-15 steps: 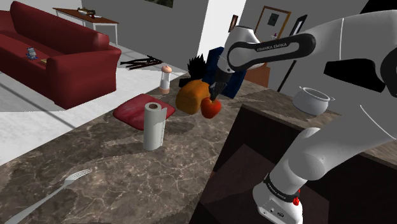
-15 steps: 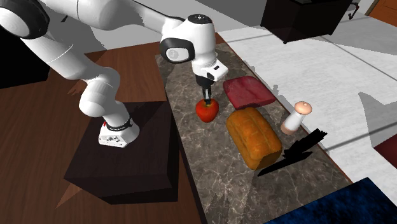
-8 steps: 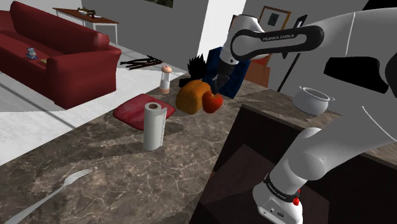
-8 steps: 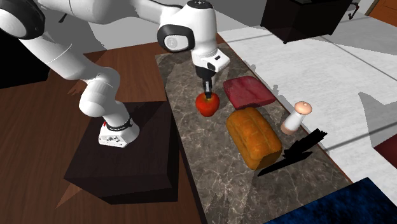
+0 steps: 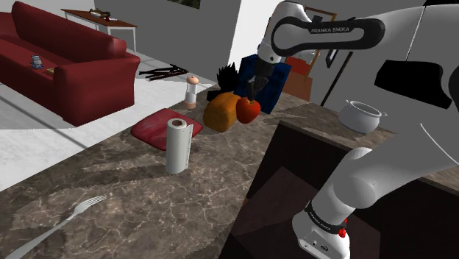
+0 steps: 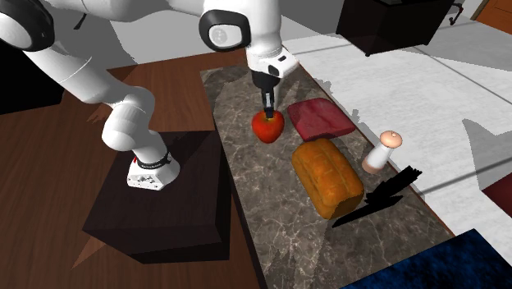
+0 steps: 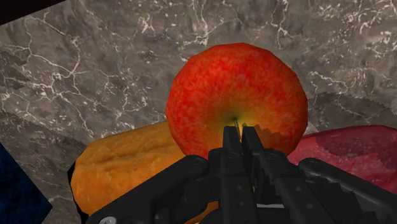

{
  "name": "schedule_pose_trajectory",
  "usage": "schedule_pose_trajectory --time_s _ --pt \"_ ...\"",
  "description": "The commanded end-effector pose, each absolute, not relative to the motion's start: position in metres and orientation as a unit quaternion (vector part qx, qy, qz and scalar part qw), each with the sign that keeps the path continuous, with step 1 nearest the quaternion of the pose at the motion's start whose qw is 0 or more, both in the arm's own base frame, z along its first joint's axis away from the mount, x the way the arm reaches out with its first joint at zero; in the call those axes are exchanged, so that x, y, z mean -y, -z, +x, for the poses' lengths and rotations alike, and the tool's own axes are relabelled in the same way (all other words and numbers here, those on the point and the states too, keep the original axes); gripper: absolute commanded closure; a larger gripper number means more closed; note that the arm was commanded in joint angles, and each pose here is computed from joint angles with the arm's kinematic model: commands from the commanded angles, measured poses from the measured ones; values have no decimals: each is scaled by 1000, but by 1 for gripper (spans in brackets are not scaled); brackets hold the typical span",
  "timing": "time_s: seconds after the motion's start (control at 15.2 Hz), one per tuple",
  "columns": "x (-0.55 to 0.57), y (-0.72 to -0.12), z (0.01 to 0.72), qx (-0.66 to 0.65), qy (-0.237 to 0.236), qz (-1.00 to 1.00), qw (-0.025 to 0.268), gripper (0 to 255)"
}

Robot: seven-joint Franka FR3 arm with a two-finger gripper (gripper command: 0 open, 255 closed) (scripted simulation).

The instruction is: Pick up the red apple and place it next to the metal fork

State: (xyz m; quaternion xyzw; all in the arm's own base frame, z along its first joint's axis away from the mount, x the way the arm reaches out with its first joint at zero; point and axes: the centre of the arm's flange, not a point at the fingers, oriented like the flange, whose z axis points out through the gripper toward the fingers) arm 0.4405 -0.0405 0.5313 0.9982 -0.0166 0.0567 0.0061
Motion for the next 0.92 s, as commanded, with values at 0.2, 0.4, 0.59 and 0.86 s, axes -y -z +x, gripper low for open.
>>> schedule_pose_trajectory --time_s 0.2,0.4,0.59,0.86 --pt "41 -558 440 17 -57 998 6 255" --pt "41 -574 440 17 -57 998 6 255" --pt "28 -582 444 17 -57 998 6 255" --pt "-22 -573 459 17 -57 998 6 255"
